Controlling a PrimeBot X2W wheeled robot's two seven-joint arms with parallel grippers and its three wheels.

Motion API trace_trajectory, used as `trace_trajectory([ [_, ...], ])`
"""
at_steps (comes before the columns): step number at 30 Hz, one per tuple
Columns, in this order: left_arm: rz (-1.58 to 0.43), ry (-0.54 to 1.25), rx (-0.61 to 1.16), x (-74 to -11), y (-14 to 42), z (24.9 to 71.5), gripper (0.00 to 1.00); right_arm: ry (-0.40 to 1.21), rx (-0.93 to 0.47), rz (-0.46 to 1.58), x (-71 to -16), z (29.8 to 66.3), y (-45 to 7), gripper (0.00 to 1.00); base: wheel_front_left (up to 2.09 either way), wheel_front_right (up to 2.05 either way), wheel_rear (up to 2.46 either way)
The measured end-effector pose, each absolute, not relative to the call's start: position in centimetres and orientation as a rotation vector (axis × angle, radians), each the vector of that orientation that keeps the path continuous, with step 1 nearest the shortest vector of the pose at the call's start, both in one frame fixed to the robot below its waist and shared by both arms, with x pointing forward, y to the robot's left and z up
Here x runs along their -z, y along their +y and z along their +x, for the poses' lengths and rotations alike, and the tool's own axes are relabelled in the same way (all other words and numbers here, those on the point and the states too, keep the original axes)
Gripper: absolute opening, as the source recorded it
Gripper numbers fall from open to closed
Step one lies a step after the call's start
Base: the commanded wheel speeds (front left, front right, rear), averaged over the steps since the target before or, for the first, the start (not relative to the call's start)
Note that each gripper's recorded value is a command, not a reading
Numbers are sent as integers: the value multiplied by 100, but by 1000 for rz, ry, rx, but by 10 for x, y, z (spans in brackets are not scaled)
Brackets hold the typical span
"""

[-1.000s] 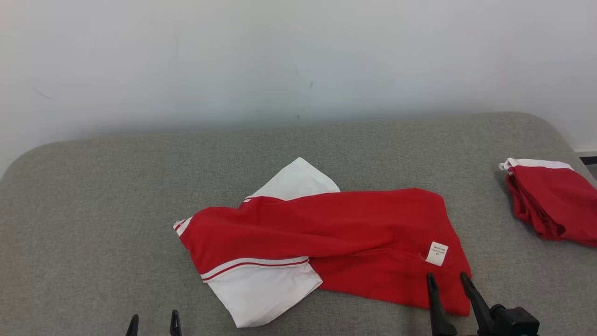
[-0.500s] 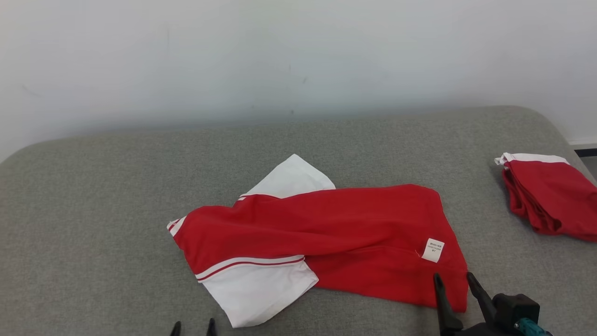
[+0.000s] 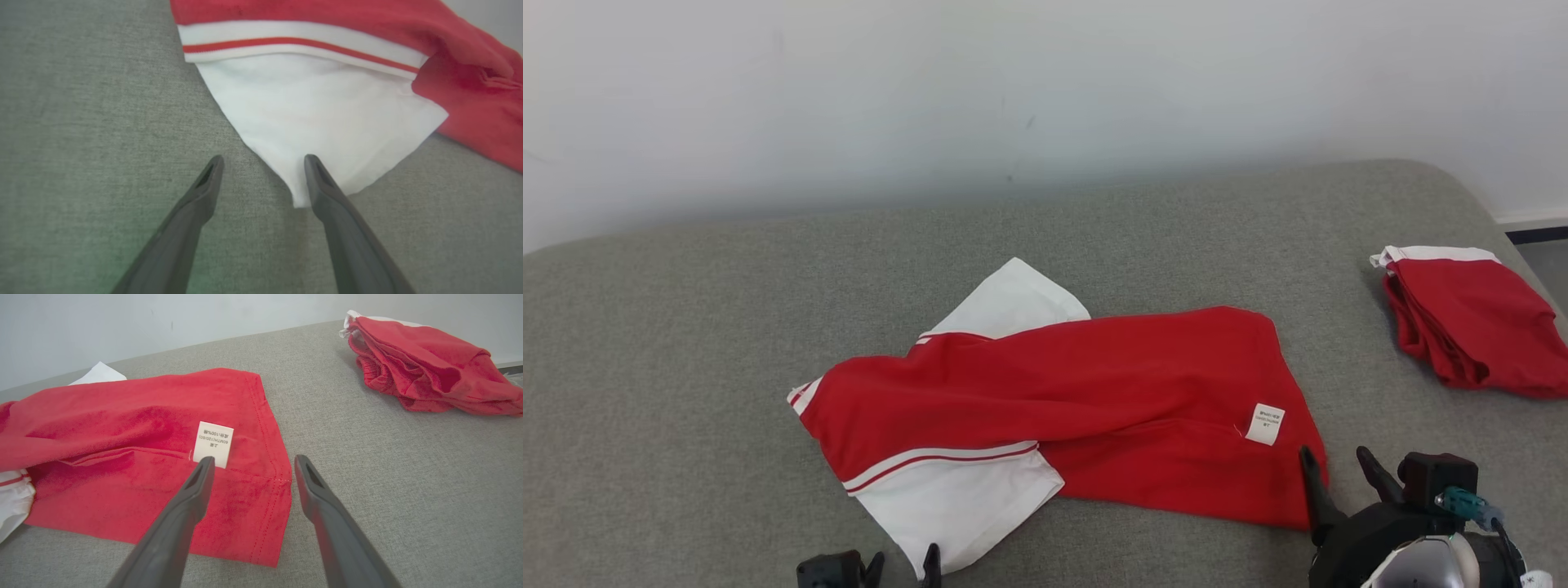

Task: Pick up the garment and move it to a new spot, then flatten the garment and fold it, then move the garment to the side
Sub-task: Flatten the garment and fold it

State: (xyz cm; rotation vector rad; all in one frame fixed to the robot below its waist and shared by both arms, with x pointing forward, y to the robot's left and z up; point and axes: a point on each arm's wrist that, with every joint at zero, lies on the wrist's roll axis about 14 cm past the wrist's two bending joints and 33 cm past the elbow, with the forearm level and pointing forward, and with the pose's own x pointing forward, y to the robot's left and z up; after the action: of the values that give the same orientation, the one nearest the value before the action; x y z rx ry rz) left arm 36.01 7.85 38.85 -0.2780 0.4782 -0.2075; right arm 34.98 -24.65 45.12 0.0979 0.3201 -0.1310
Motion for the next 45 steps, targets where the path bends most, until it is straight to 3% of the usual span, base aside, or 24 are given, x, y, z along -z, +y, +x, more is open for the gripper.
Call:
trace_trajectory([
  [5, -294, 541, 225, -379, 70, 359, 100, 395, 145, 91, -440, 350, -253, 100, 0, 0, 0],
  [6, -297, 550, 229, -378, 68, 359, 92, 412, 148, 91, -437, 349, -254, 100, 0, 0, 0],
  [7, -293, 560, 232, -376, 67, 359, 60, 428, 149, 89, -434, 349, -255, 100, 0, 0, 0],
  [9, -292, 571, 229, -375, 68, 359, 10, 455, 154, 90, -430, 349, -256, 100, 0, 0, 0],
  [10, -297, 584, 228, -372, 67, 358, 0, 464, 158, 92, -429, 350, -257, 100, 0, 0, 0],
  [28, -305, 608, 213, -367, 72, 355, 0, 635, 244, 77, -415, 359, -283, 100, 0, 0, 0],
  [40, -301, 608, 202, -364, 77, 357, 0, 762, 185, 38, -390, 369, -263, 100, 0, 0, 0],
  [42, -301, 605, 200, -364, 78, 358, 0, 760, 182, 35, -389, 372, -262, 75, 0, 0, 0],
  [43, -301, 604, 199, -364, 78, 359, 0, 759, 180, 34, -389, 374, -262, 75, 0, 0, 0],
  [44, -301, 604, 198, -364, 78, 359, 0, 759, 176, 33, -389, 375, -261, 36, 0, 0, 0],
  [45, -301, 601, 197, -364, 79, 360, 0, 754, 173, 32, -390, 377, -260, 15, 0, 0, 0],
])
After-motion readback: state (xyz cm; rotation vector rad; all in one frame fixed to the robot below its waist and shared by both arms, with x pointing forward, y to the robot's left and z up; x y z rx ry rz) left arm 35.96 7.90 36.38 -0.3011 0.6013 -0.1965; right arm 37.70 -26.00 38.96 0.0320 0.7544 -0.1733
